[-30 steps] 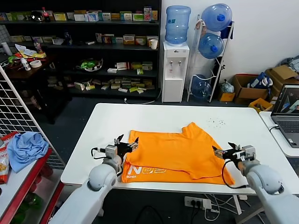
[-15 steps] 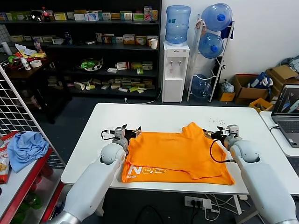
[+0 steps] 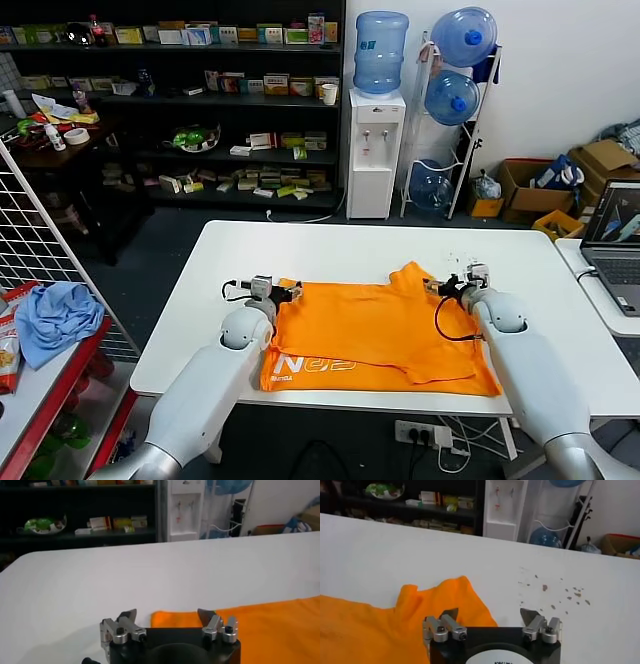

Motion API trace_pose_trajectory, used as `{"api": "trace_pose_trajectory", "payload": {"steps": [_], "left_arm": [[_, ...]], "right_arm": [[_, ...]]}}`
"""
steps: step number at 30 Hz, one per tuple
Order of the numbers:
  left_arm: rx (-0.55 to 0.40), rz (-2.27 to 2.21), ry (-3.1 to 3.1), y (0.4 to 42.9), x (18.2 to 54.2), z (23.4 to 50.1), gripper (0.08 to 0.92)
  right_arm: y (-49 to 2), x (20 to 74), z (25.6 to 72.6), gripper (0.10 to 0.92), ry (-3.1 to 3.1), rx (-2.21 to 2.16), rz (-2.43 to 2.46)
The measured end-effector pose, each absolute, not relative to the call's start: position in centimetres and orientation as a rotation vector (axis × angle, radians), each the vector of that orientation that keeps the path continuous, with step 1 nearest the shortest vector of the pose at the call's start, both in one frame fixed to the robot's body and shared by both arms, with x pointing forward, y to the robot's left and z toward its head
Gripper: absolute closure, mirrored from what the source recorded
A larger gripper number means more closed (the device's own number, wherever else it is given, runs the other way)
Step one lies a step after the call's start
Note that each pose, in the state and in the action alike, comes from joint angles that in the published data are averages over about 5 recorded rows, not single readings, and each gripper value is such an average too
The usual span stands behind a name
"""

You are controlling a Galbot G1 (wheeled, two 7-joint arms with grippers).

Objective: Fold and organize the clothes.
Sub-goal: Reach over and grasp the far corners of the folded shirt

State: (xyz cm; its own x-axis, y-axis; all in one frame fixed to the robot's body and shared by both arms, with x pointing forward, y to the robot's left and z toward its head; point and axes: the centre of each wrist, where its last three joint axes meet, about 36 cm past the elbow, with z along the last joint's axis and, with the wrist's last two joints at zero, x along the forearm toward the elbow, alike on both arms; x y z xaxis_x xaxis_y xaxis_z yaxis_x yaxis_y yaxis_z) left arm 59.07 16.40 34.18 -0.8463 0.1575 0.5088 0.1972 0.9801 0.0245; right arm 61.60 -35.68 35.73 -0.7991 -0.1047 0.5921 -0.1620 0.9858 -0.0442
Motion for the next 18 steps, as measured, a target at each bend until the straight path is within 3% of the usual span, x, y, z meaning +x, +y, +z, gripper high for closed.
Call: {"api": "trace_pose_trajectory", "payload": {"steps": [18], "left_arm": [[-0.251,-0.094,-2.583,17.2,56.8,32.7,0.691]], "right_arm": [[-33.5,62.2,34.1,0.835,-2.515,0.164,0.132]]}}
